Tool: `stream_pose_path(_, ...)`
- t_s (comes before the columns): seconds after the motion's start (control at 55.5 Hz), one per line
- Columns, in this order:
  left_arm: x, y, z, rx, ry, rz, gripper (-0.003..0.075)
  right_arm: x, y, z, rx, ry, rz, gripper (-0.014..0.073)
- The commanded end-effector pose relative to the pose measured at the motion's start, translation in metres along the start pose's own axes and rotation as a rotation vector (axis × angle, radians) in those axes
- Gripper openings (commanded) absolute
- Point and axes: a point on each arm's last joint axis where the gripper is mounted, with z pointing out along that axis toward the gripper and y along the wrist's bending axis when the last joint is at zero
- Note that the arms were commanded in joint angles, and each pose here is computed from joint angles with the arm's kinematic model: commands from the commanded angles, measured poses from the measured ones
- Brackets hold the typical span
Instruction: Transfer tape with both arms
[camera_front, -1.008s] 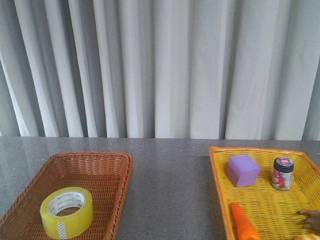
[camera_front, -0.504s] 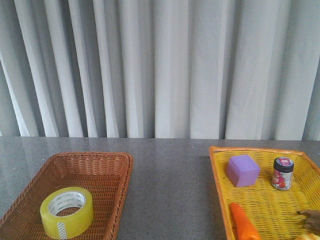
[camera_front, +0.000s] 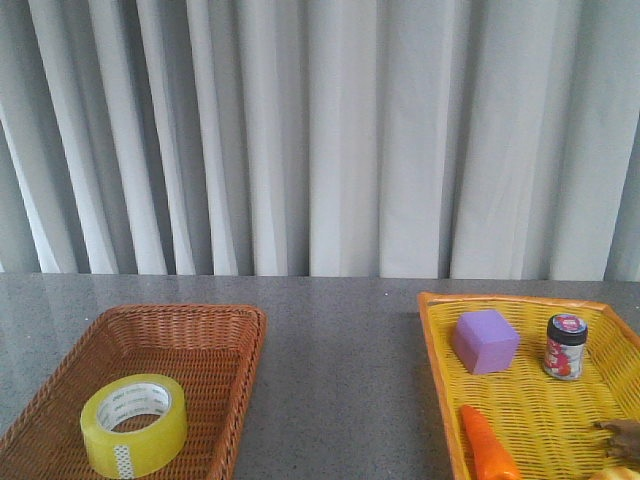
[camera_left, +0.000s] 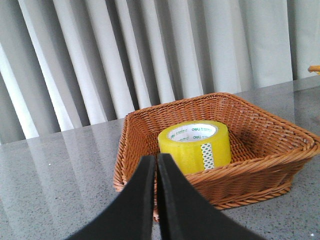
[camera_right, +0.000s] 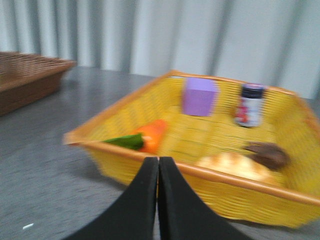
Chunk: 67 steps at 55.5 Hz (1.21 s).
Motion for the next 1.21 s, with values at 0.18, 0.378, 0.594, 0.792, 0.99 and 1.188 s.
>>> stream_pose_path(0.18, -0.012, 0.001, -0.002, -0.010, -0.103, -0.012, -0.0006, 0.012, -0.013, 0.004, 0.197, -0.119, 0.080, -0.0004)
stream_pose_path(0.378, -0.012, 0.001, -0.002, -0.010, -0.103, -0.012, -0.0006, 0.018, -0.013, 0.004, 0.204, -0.064, 0.109, -0.0004)
stream_pose_path(0.594, -0.012, 0.001, -0.002, -0.010, -0.103, -0.012, -0.0006, 0.017, -0.013, 0.004, 0.203, -0.072, 0.117, -0.0004)
stream_pose_path(0.792, -0.012, 0.001, -0.002, -0.010, -0.103, -0.012, -0.0006, 0.017, -0.013, 0.004, 0.200, -0.075, 0.147, -0.0004)
stream_pose_path(0.99, -0.012, 0.001, -0.002, -0.010, -0.103, -0.012, -0.0006, 0.017, -0.013, 0.004, 0.200, -0.075, 0.147, -0.0004)
stream_pose_path(1.188, -0.012, 0.001, -0.002, -0.010, -0.103, -0.012, -0.0006, 0.017, -0.013, 0.004, 0.200, -0.074, 0.147, -0.0004)
